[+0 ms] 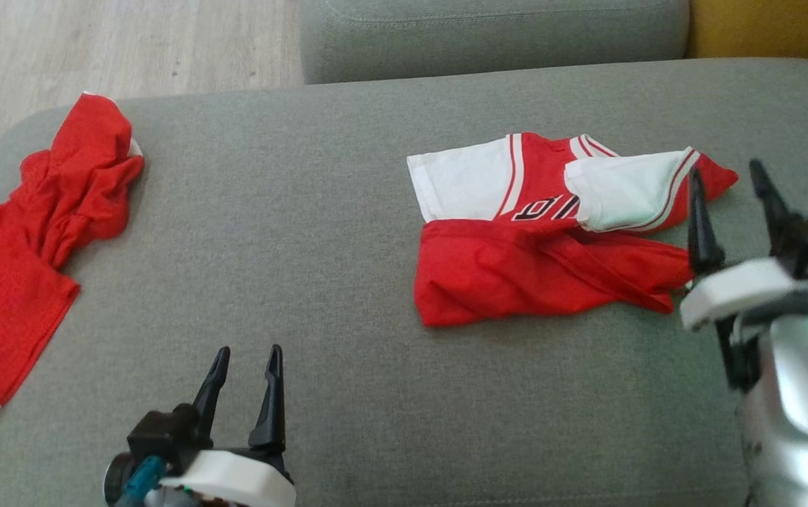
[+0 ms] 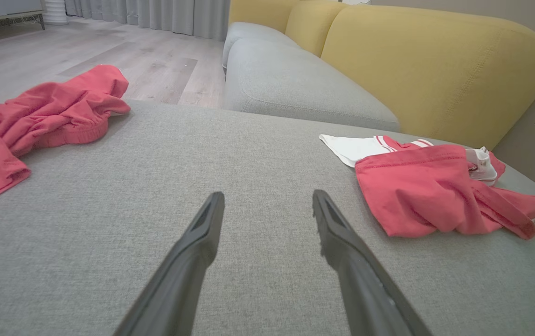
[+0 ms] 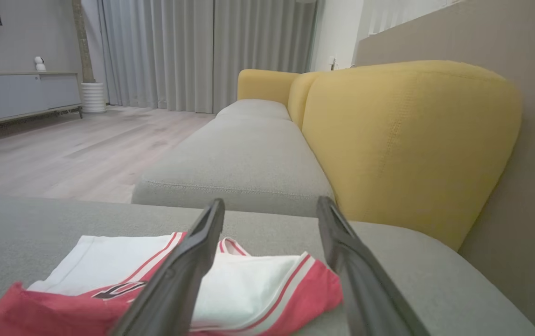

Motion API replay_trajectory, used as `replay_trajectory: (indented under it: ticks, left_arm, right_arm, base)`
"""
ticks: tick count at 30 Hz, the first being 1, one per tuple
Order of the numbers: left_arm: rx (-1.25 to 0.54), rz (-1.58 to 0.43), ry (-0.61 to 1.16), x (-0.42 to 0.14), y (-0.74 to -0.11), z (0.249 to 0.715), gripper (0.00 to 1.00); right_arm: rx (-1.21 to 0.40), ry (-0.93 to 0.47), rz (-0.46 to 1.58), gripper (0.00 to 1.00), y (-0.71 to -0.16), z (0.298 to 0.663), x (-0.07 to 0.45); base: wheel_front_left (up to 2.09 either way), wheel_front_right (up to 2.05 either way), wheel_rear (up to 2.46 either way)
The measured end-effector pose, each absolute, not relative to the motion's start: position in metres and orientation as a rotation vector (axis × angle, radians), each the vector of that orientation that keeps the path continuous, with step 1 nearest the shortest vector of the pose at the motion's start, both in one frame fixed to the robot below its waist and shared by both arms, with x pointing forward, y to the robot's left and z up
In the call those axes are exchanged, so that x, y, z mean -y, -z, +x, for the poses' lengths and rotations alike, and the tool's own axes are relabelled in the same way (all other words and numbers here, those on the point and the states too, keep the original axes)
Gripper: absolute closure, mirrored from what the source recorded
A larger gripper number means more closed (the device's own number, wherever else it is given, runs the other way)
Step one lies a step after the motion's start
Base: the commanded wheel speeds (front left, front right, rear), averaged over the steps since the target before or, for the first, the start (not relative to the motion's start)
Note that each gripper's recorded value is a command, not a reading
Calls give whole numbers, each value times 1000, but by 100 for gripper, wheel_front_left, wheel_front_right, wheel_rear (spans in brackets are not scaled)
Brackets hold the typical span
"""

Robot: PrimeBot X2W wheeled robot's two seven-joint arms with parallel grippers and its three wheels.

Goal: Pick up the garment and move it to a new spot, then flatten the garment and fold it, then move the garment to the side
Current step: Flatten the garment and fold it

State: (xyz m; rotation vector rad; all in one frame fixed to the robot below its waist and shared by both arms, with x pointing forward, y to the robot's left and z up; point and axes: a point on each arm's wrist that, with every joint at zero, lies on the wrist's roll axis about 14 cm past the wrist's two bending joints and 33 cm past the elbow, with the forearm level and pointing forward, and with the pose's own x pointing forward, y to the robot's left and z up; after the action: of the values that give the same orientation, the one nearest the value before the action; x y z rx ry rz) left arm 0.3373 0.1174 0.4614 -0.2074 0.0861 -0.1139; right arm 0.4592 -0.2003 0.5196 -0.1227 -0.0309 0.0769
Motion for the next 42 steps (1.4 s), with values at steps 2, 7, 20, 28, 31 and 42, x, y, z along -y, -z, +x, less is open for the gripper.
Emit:
replay_trajectory:
  ticks: [2,7,20,28,31,42]
  left_arm:
    - [-84,-207,116,-117,-462,338,0]
    - [-83,-208,122,-115,-463,339,0]
    - [-106,-207,111,-119,-455,333,0]
    - [-108,-207,124,-115,-455,334,0]
    - [-107,-207,127,-114,-456,334,0]
    - [-11,-225,352,-49,-490,366,0]
  right_arm:
    - [32,-75,-108,0,-514,446,198]
    - [-8,-49,-75,0,-490,413,199]
    - [-68,20,-75,0,-464,353,214]
    - [-81,30,-33,0,-459,342,214]
    - [-80,28,-33,0,-459,342,213]
    - [-90,27,-8,0,-455,341,210]
  base:
    - [0,0,0]
    - [0,0,0]
    - [0,0,0]
    - [0,0,0]
    - [0,0,0]
    - [0,0,0]
